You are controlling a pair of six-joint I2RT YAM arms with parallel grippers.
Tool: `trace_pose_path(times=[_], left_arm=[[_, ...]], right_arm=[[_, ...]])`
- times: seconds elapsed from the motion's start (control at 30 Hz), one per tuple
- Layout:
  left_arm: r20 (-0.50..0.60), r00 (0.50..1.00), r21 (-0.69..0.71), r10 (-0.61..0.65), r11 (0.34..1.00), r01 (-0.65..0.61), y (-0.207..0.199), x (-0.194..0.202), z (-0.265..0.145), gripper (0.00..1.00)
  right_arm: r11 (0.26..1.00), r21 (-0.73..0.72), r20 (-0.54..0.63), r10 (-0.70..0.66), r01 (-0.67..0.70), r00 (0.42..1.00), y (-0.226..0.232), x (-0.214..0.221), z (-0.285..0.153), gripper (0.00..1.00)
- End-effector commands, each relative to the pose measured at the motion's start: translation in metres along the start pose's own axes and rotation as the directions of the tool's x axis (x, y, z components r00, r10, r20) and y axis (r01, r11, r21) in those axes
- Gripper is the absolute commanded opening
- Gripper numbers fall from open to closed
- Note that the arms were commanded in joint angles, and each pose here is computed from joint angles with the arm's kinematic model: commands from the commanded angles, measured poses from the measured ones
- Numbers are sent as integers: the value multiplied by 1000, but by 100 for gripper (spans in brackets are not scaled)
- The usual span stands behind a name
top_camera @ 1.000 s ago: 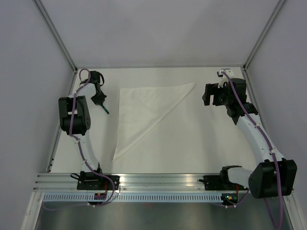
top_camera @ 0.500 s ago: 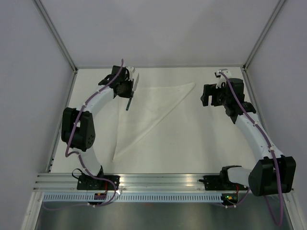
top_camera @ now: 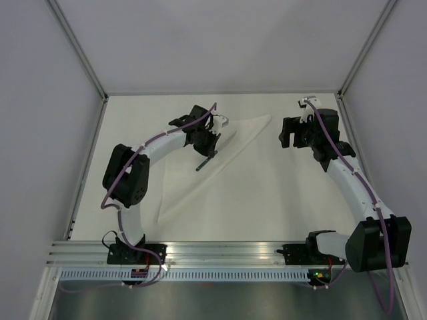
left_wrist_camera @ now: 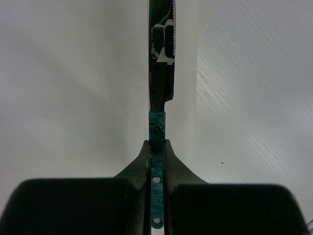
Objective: Fold the napkin, place the utensils inside, and roll it up
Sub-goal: Place the utensil onto the napkin
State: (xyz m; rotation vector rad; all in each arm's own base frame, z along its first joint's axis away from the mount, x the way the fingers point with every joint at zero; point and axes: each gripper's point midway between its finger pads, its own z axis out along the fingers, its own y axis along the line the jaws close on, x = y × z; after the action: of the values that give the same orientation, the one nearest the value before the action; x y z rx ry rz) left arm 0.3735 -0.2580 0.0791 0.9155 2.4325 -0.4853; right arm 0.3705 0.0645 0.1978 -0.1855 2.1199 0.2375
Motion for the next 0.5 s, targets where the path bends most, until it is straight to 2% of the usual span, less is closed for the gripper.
trace_pose_path(times=[0.0, 0.23, 0.47], left_arm=[[1, 1000, 63, 13, 998, -13, -19, -9, 7, 2], [-16, 999, 71, -31, 997, 32, -40, -5, 21, 2], [-31, 999, 66, -38, 997, 40, -42, 4, 27, 2]], right_arm=[[1000, 3, 36, 0, 0, 999, 2, -18, -5, 91], [1000, 8, 37, -4, 4, 999, 1, -19, -5, 91], [1000, 7, 40, -7, 7, 999, 2, -19, -6, 91]])
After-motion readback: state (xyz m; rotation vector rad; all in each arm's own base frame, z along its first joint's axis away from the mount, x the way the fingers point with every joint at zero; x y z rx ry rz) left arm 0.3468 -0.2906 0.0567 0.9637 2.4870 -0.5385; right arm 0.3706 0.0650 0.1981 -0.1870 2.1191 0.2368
